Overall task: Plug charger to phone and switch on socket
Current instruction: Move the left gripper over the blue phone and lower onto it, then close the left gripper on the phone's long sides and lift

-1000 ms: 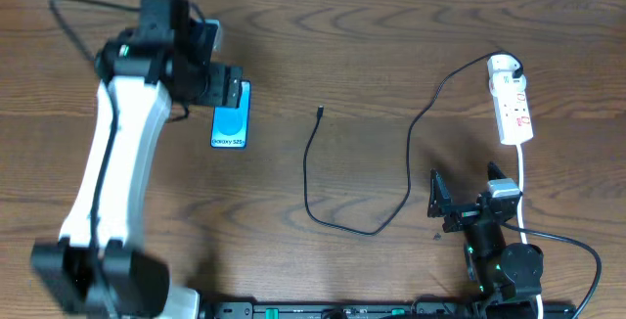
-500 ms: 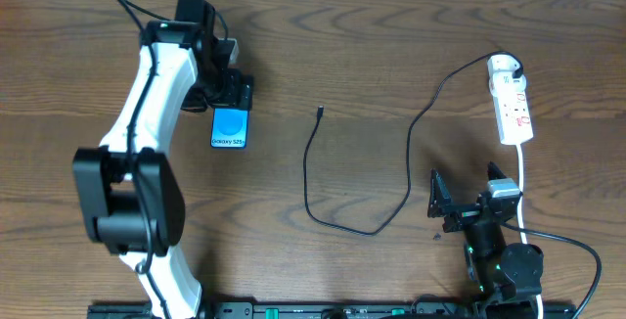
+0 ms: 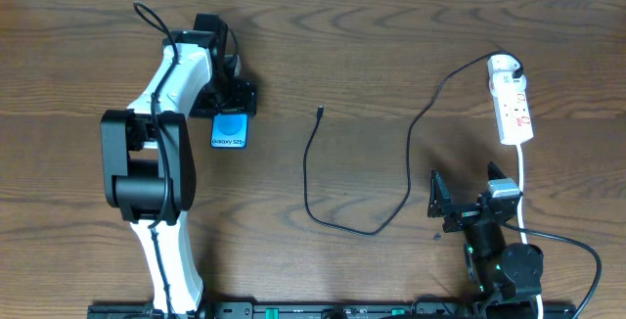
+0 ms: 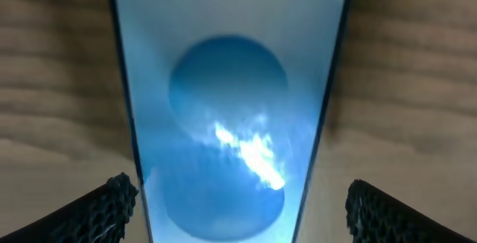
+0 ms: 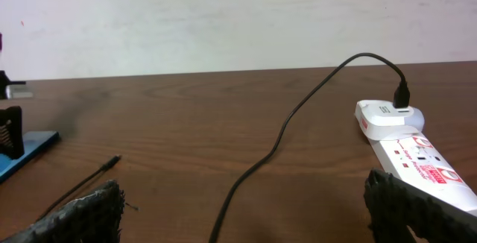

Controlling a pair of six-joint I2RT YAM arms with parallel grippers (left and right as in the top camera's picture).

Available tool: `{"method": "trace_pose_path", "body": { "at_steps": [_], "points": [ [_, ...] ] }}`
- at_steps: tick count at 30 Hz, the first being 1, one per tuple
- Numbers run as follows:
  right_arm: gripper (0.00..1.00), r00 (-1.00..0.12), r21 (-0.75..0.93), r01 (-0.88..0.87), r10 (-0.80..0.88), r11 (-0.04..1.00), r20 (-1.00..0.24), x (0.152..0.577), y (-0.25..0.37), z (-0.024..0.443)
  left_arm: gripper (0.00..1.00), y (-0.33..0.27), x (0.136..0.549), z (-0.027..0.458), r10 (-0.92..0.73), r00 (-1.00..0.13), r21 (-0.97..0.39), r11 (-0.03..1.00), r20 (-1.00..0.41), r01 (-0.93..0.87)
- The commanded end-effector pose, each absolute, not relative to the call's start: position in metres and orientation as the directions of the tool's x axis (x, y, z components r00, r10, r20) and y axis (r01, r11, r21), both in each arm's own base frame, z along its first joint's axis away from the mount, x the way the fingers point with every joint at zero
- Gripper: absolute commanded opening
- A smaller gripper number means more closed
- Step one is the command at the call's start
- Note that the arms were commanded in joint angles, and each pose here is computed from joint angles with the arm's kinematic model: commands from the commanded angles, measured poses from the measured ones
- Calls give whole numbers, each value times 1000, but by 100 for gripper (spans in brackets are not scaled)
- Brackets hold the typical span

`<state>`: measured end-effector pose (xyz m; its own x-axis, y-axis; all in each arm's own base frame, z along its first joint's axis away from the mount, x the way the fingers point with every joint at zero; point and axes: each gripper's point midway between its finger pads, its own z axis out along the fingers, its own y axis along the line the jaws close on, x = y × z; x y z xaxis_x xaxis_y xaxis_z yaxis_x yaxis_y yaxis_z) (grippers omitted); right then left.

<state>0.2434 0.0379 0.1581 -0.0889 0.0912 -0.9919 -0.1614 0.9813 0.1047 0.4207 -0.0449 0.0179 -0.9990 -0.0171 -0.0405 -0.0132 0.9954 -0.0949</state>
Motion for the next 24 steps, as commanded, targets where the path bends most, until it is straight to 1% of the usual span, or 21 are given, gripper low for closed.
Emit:
{"method": "trace_pose_path", "body": {
  "at_steps": [1,9,24],
  "points": [
    [99,-85,96,-163,83,982,-993,243,38,158,92,-41,423,10,-32,-998,-65,997,-46,-29],
    [99,-85,96,-163,83,982,-993,243,38,158,92,-40,431,3,-30,-996,-64,998,-80,-25],
    [99,-85,96,-163,83,982,-993,243,38,158,92,-41,414,-26,-25,-998,-44,999,-59,-23]
  ]
}}
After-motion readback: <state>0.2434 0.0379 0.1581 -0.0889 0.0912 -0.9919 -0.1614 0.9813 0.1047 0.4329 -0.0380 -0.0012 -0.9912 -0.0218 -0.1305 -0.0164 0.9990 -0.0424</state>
